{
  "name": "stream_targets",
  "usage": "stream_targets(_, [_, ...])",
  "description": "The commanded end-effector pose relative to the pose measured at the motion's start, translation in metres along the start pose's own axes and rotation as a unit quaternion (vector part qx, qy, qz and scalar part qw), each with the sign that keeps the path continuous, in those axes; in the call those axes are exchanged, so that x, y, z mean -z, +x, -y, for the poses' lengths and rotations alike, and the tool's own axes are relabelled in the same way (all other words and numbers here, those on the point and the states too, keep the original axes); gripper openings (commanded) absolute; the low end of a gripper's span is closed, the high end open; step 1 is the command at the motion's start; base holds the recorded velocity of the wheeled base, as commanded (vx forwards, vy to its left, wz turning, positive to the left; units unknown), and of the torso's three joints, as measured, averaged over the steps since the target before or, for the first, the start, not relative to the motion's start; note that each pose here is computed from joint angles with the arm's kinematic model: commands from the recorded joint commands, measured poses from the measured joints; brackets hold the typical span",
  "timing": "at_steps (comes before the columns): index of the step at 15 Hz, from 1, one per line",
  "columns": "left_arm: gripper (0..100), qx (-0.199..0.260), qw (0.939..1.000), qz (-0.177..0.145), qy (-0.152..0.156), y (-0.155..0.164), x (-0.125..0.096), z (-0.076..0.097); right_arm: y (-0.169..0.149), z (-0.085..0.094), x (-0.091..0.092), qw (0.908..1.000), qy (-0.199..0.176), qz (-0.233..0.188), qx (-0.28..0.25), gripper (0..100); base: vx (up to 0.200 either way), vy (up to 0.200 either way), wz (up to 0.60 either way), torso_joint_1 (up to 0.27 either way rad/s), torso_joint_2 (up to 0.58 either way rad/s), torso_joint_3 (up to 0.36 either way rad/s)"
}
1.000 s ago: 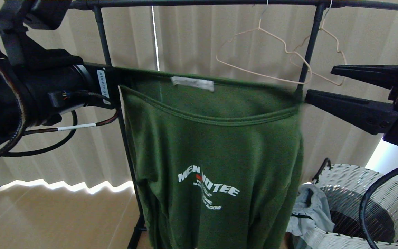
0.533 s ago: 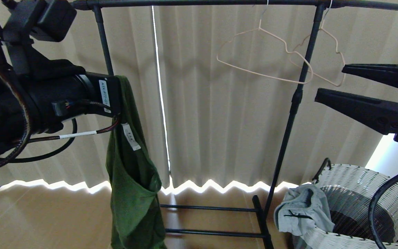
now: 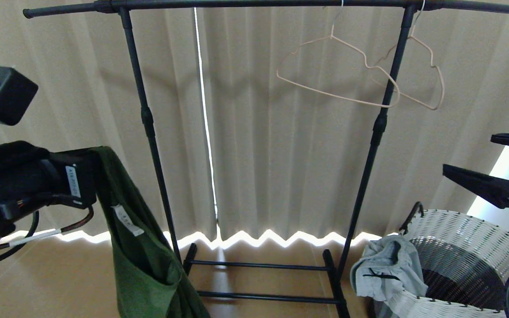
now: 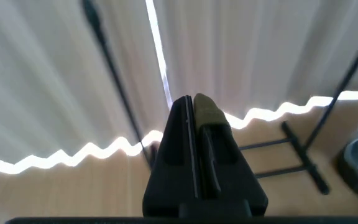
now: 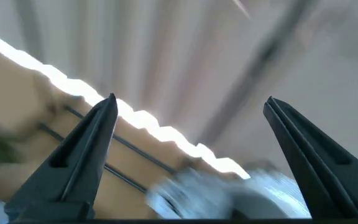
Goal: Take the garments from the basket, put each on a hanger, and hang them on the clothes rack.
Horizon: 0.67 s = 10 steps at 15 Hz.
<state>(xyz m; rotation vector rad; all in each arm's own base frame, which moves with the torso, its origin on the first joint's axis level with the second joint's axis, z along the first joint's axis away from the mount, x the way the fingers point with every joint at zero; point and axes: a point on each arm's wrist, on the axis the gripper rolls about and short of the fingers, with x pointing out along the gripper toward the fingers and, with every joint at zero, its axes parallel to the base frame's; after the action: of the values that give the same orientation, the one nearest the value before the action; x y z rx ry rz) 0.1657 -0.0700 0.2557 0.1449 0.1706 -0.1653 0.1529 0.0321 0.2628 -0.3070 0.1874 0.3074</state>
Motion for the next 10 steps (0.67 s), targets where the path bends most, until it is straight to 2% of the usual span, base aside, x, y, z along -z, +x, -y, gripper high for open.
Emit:
stream_targets(1, [0, -0.011, 0.9999, 0.001, -0.003, -0.014, 0.010, -0.007, -0.008, 0.007, 0.012, 0.9993, -0.010, -0.009, 0.035, 100, 0.000, 0.000, 0.00, 0.000, 0.00, 0.000])
stream_targets(4, [0, -0.012, 0.9999, 0.009, -0.004, -0.019, 0.007, -0.009, -0.007, 0.011, 0.012, 0.9983, -0.010, 0.011, 0.056, 100, 0.000, 0.000, 0.00, 0.000, 0.00, 0.000])
stream_targets(5, [0, -0.015, 0.9998, 0.014, -0.006, -0.021, 0.006, -0.010, -0.006, 0.013, 0.018, 0.9974, -0.010, 0.009, 0.071, 100, 0.000, 0.000, 0.00, 0.000, 0.00, 0.000])
stream_targets(8, [0, -0.026, 0.9994, 0.020, -0.009, -0.027, 0.006, -0.015, -0.004, 0.015, 0.031, 0.9928, -0.012, -0.025, 0.117, 100, 0.000, 0.000, 0.00, 0.000, 0.00, 0.000])
stream_targets(10, [0, -0.033, 0.9992, 0.018, -0.010, -0.028, 0.007, -0.017, -0.004, 0.015, 0.031, 0.9919, -0.017, -0.027, 0.122, 100, 0.000, 0.000, 0.00, 0.000, 0.00, 0.000])
